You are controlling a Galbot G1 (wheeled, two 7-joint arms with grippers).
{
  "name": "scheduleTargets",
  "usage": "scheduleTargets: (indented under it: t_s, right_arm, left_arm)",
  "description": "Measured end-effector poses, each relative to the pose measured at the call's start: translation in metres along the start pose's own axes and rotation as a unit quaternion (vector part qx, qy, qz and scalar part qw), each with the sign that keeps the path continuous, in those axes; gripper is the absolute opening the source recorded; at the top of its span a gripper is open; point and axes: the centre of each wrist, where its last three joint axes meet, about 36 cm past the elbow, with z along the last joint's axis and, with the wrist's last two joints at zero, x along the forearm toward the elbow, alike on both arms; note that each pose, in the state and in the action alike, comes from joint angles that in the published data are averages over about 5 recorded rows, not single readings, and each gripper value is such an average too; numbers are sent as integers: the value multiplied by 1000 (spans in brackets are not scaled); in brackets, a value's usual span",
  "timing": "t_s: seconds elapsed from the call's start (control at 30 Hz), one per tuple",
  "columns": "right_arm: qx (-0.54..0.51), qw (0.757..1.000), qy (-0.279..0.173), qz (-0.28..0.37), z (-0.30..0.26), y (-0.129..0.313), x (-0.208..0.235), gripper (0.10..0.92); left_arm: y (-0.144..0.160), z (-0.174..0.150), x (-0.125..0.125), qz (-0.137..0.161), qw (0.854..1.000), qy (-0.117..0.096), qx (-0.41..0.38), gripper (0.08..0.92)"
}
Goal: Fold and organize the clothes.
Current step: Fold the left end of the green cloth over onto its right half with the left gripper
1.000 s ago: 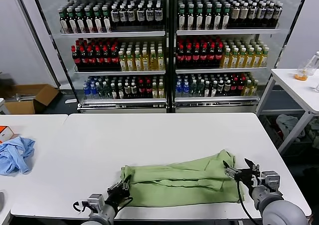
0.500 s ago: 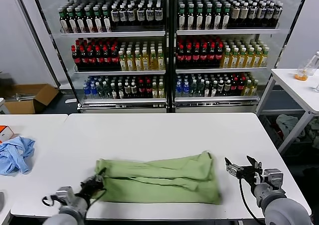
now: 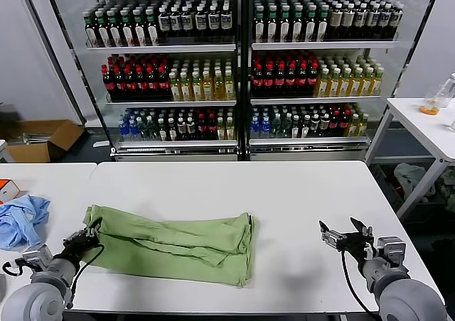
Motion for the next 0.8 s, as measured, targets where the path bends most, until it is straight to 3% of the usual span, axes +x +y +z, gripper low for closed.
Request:
scheduleTargets:
  t_s: [0.2, 0.4, 0.8]
  right_arm:
    - [2, 1000, 0, -4, -1, 2, 0, 823]
    - [3, 1000, -1, -5, -2, 2, 0, 823]
    - [6, 1000, -2, -4, -6, -3, -2, 823]
  left_arm:
    - [-39, -1, 14, 72, 996, -2, 49, 105]
    - [-79, 6, 21, 146, 982, 7, 121, 105]
    - [-148, 36, 4, 239, 944, 50, 221, 105]
